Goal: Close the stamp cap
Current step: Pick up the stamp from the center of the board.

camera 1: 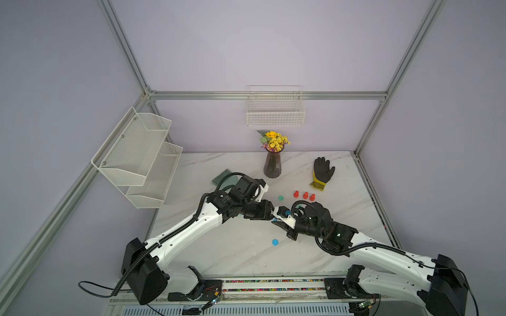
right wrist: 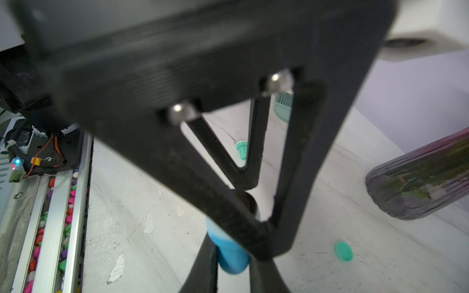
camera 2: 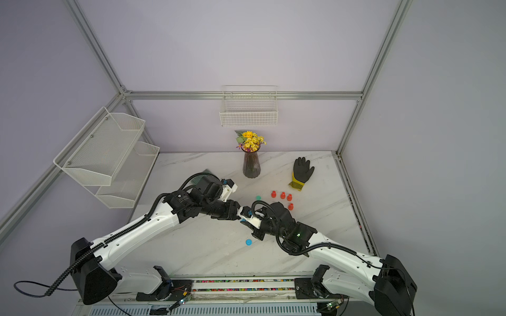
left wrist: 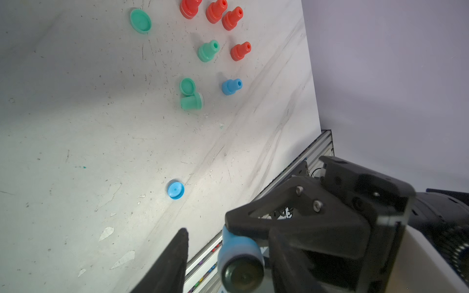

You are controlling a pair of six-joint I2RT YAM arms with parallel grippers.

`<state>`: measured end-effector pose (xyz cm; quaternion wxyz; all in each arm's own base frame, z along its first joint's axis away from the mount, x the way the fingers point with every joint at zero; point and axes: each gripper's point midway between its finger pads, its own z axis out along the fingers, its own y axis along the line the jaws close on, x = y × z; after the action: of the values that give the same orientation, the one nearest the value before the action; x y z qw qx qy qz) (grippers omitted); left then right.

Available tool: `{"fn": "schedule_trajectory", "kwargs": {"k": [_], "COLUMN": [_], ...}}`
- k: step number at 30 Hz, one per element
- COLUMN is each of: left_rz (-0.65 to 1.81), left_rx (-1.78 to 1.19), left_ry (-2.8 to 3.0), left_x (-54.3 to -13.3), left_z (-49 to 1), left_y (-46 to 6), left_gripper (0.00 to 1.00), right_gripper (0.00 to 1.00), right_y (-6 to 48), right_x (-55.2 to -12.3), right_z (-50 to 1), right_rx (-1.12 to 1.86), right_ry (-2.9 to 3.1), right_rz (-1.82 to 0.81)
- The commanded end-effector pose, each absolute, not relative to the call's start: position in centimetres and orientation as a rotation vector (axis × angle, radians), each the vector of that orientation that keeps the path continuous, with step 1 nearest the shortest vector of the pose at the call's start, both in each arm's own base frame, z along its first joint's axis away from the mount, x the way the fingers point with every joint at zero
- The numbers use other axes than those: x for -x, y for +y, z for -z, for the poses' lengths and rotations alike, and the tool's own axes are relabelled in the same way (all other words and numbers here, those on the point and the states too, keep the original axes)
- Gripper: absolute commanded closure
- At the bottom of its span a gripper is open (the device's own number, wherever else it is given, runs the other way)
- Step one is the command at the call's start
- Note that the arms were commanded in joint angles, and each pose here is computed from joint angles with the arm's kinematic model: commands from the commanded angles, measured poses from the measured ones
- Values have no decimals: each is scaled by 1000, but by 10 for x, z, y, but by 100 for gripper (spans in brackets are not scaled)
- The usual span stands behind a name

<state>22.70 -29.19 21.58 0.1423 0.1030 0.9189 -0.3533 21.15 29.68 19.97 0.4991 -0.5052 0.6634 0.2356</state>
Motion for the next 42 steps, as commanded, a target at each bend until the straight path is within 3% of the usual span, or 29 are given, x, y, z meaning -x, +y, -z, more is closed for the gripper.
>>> {"fn": "schedule_trajectory", "kwargs": {"k": [1,19,21,23,25,27,35,42], "left_rz": [1061,1046,1043,1049,1078,1142,1502,1744], "left_rx": [-315,-334,-337,-344,-378,-424,-627,-738], "left_ry": [2648,2648,2630,2610,2570,2496,2110,1864], "left_x": [-221,-217,-219,-220,-219,-215,-177,-138], "left_z": [-220,-220,-226,-234,-248,-271,-385,-463], "left_y": [-295,-293,-293,-293,-296,-299,-307,-300], "left_gripper": [51,76,78,80,80,81,81,82], "right_gripper": [98,97,91,77,60,55,43,43], "right_y": [302,297,296,295,292,287,263,262], "right_x": [-215,-224,-223,-222,-221,-216,-179,-146], "right_z": [-212,-219,-225,-235,-253,-276,-384,-444], "right_rx": [1233,1212,1203,1177,1123,1071,882,888], "right_ry": [1538,1553,1539,1516,1483,1425,1097,900], "right_rz": [-549,-480,-482,-492,-506,-533,-681,-817]}}
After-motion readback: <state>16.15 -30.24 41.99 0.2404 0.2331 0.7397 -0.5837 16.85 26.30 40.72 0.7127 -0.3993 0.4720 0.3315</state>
